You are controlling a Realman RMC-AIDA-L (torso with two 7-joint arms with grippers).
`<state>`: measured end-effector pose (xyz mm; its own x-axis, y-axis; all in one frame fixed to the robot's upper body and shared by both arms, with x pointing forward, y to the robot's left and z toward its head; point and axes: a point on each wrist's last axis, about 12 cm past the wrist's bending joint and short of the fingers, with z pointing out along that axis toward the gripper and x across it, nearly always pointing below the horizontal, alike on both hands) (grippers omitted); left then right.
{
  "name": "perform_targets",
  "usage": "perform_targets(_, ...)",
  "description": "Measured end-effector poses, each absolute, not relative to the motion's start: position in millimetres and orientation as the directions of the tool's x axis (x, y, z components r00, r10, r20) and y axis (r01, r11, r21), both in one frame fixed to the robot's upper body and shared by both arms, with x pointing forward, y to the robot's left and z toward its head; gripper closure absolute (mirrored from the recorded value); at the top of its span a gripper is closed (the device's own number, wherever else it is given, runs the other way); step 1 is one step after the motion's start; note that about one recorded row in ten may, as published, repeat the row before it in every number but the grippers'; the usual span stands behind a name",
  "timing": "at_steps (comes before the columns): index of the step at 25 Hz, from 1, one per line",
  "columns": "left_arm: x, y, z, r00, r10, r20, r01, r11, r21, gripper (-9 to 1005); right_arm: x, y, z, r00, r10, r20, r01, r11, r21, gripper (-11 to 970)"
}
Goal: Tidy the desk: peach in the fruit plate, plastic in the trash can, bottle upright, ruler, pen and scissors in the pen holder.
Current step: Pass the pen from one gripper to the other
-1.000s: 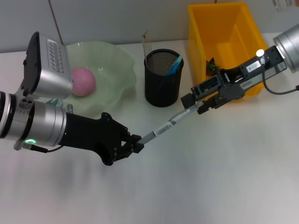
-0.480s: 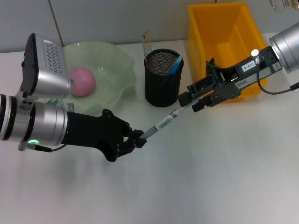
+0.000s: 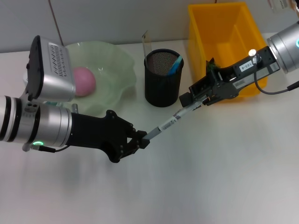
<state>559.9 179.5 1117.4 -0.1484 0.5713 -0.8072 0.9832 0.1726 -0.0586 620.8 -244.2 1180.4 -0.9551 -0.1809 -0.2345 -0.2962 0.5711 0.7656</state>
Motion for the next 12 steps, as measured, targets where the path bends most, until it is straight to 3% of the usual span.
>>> perform_targets(12, 559.9, 179.8, 1113.5, -0.152, 0.575, -0.804, 0.980, 0.193, -0.046, 815, 618.4, -245.6, 1176.6, -0.960, -0.170, -0.222, -0.279, 0.564, 0.777, 627)
